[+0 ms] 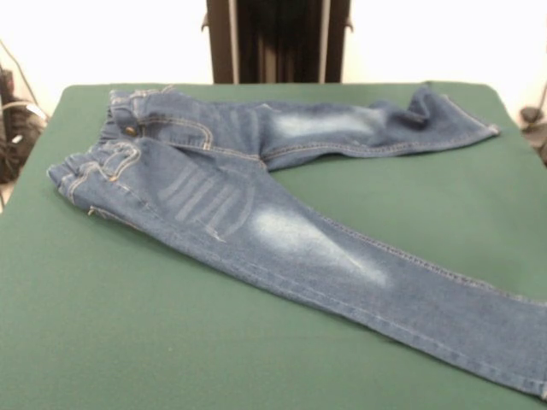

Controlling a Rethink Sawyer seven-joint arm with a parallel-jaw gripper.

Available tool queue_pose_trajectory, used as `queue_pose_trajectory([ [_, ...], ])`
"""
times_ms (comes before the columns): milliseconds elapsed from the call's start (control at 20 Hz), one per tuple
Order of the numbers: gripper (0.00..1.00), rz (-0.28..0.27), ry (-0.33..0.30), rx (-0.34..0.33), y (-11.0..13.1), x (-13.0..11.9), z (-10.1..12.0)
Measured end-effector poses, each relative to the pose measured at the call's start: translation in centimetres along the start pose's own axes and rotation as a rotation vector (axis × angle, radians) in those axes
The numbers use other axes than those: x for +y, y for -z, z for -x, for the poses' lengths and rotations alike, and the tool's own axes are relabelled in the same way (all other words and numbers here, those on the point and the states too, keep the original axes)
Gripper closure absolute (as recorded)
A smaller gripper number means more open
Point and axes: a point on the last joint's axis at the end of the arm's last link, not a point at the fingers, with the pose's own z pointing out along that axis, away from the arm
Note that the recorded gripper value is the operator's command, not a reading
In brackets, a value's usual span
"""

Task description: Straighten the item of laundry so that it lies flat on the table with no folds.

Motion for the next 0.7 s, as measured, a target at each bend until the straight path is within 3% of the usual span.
queue_pose_trajectory([
  [350, 0.0, -0.091, -0.047, -0.044, 0.5, -3.8, 4.2],
  [700, 0.0, -0.135, -0.121, -0.071, 0.8, -5.1, 9.1],
])
